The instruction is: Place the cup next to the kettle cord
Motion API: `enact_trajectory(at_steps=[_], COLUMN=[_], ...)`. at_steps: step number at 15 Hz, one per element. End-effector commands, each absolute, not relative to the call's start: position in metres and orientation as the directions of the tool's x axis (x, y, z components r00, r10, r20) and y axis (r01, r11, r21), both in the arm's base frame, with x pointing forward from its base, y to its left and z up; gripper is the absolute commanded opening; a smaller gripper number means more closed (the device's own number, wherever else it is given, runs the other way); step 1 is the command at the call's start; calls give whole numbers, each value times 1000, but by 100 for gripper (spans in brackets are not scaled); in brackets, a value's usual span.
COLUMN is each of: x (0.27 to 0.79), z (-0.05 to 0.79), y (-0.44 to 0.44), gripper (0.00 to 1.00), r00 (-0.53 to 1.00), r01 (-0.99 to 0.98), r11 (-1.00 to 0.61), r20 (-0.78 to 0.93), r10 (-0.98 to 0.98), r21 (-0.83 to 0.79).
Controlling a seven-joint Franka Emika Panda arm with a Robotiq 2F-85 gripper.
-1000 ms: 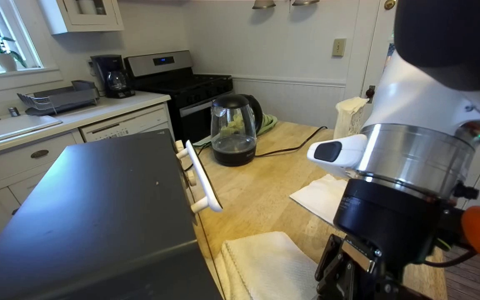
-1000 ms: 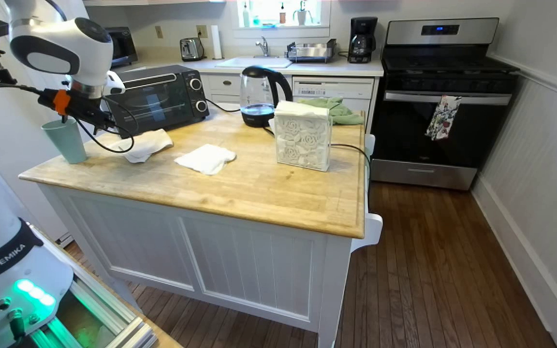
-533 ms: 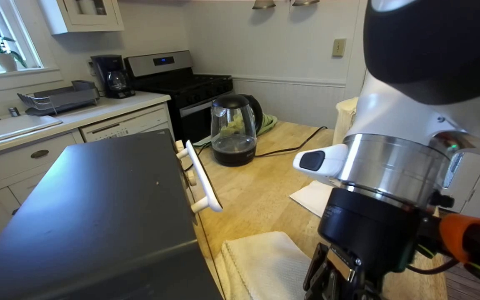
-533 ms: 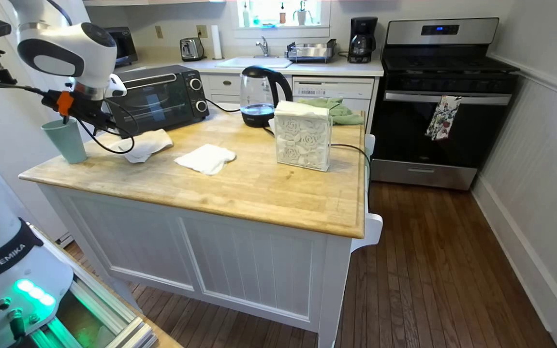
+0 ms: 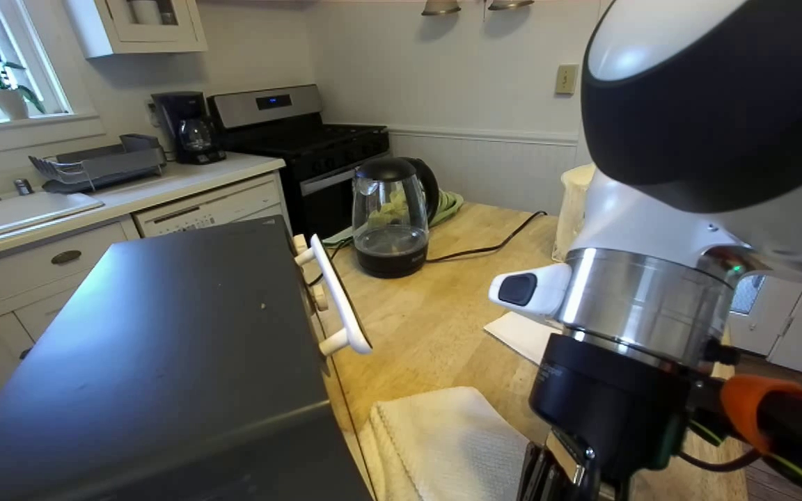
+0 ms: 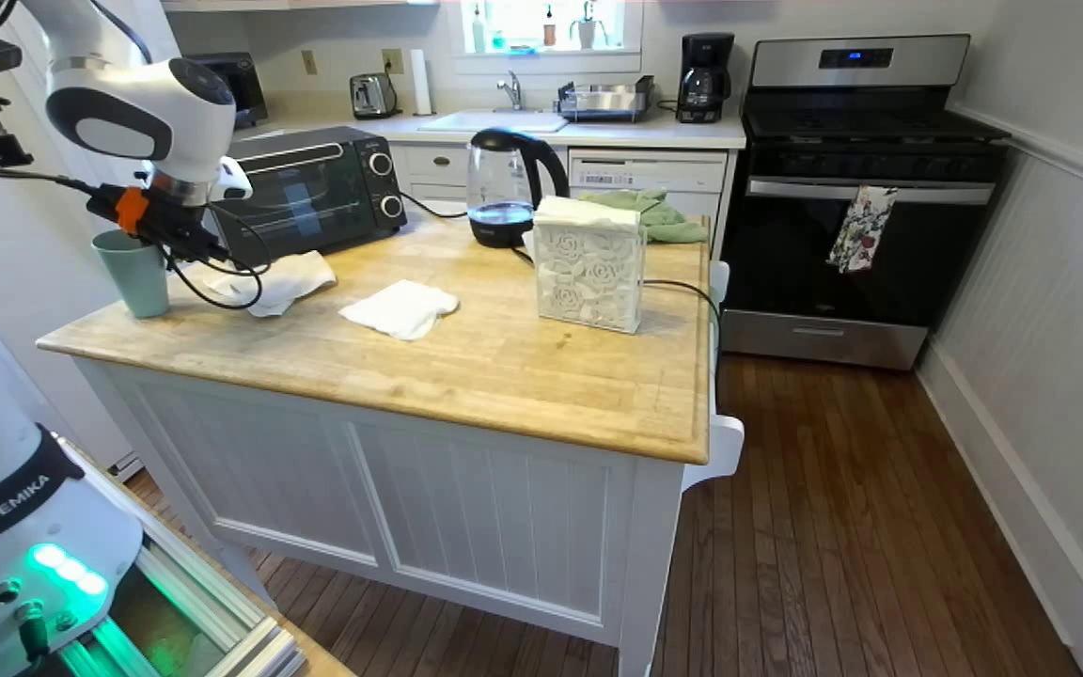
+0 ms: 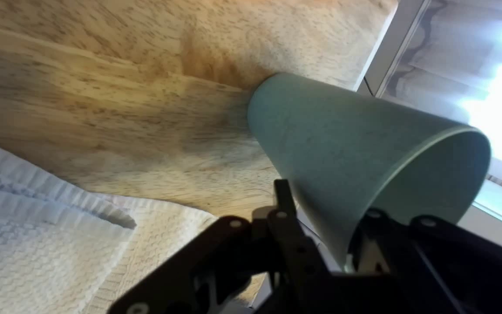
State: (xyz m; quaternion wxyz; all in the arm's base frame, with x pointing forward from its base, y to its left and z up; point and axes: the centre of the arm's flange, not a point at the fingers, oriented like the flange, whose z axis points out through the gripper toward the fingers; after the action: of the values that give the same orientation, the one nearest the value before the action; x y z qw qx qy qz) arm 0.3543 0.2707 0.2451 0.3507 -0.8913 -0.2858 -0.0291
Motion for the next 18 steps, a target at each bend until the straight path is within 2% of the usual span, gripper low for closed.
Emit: enact_trajectory(at_steps=[1, 6, 13, 16, 18], x=[351, 336, 294, 308, 323], z=[238, 233, 255, 278, 293], y=[259, 223, 117, 87, 64], gripper=[1, 1, 1, 1, 1], r00=[863, 896, 936, 955, 976], r01=[485, 419, 323, 268, 164], r11=[-622, -674, -745, -803, -863], r20=[223, 156, 82, 34, -46], r10=[453, 417, 342, 296, 211], r21=[-614, -608, -584, -533, -478])
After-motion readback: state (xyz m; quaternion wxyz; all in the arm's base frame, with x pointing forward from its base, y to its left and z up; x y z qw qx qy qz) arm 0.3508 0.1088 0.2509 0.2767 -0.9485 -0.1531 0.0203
